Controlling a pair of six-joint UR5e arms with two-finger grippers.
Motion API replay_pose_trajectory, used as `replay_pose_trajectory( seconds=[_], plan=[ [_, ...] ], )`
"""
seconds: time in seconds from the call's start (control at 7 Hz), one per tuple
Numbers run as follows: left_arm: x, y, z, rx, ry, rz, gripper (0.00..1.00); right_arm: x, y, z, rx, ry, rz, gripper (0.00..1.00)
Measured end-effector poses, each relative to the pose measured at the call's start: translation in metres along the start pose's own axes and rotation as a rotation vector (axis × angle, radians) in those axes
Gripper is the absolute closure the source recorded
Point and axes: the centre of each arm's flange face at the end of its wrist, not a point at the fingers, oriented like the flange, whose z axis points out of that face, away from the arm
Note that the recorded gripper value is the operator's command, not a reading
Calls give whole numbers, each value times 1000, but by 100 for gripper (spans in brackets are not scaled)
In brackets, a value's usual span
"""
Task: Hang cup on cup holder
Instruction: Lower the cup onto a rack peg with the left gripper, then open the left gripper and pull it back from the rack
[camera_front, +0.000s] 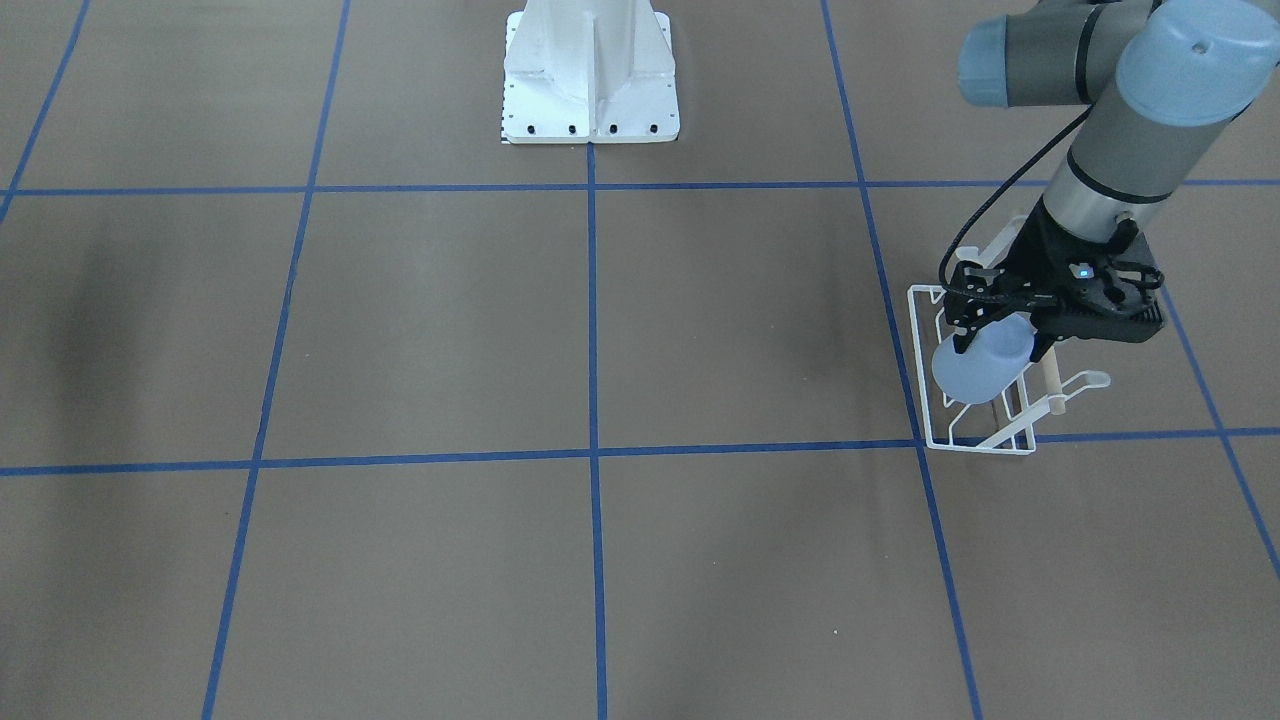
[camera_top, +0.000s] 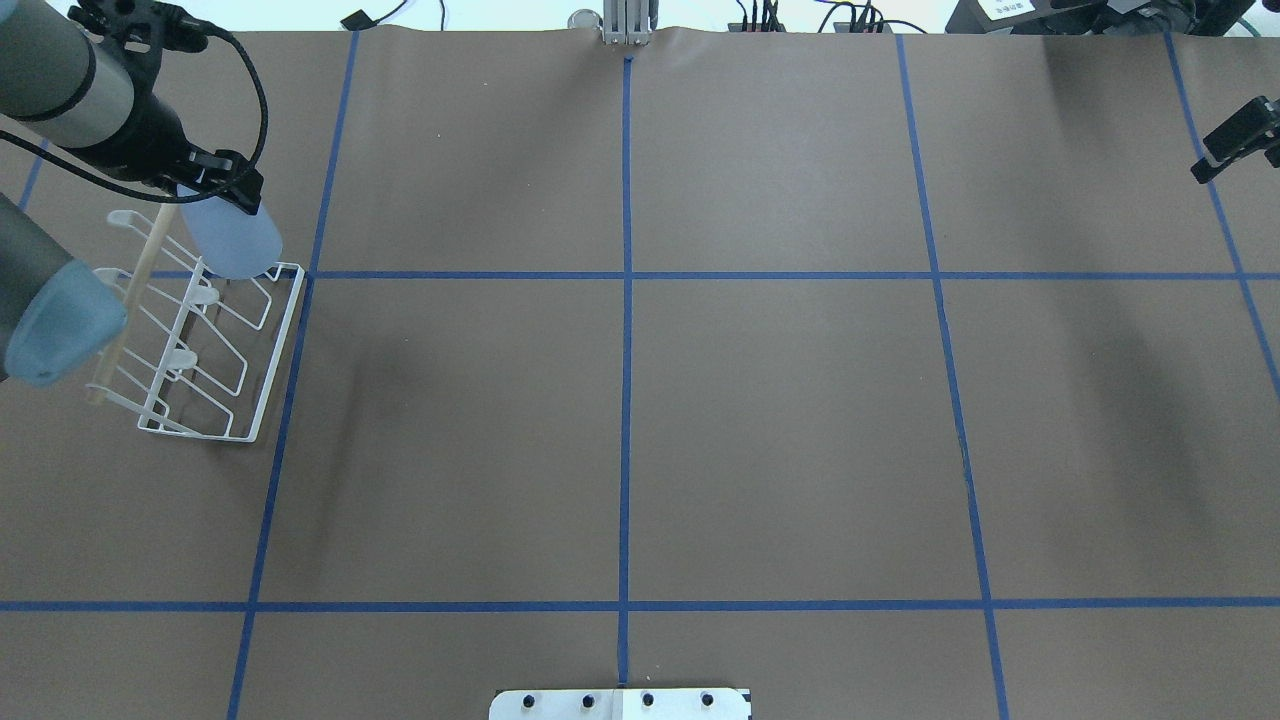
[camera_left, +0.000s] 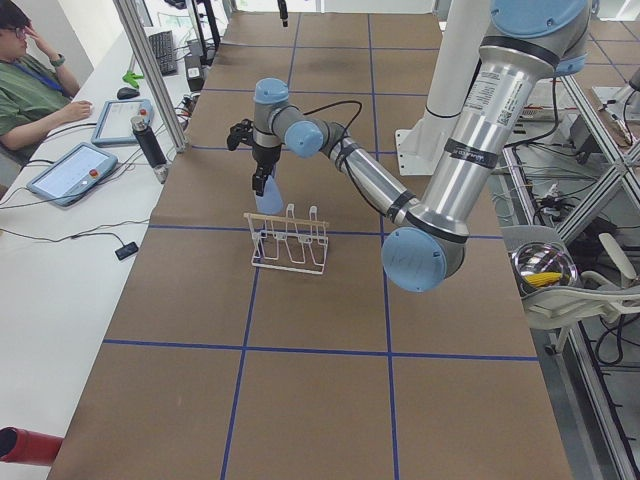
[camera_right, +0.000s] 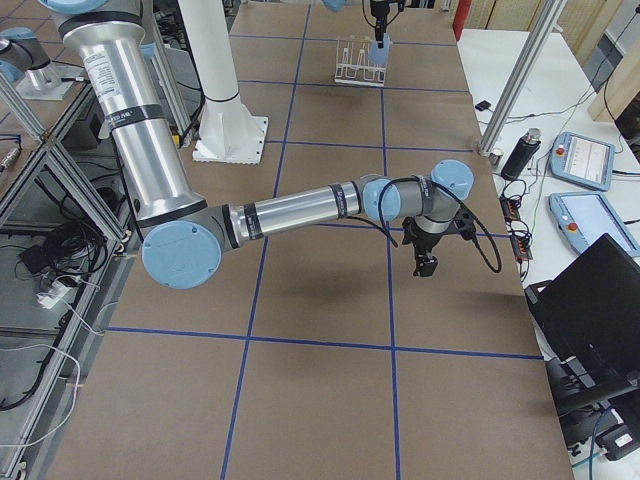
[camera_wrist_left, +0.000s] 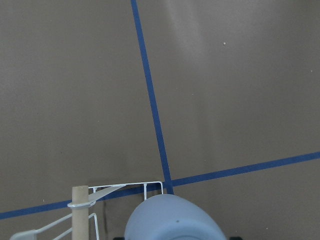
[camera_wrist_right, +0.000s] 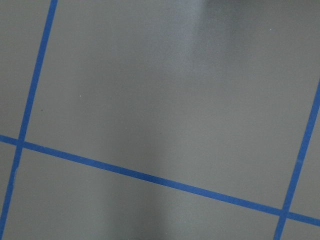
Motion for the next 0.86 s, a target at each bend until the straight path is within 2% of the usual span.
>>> replay_pose_trajectory(
  seconds=[0.14, 0.29, 0.71, 0.86],
  plan=[
    [-2, 0, 6, -10, -7, -4, 77, 0, 0, 0, 0, 0, 1, 0],
    [-6, -1, 14, -22, -14, -10, 1, 1, 1, 1, -2, 1, 3, 0],
    [-23, 10, 28, -47, -33, -24, 1, 1, 2, -1, -12, 5, 14, 0],
    [-31, 17, 26, -39, -31, -21, 1, -2, -1, -1, -10, 29, 4, 0]
  ],
)
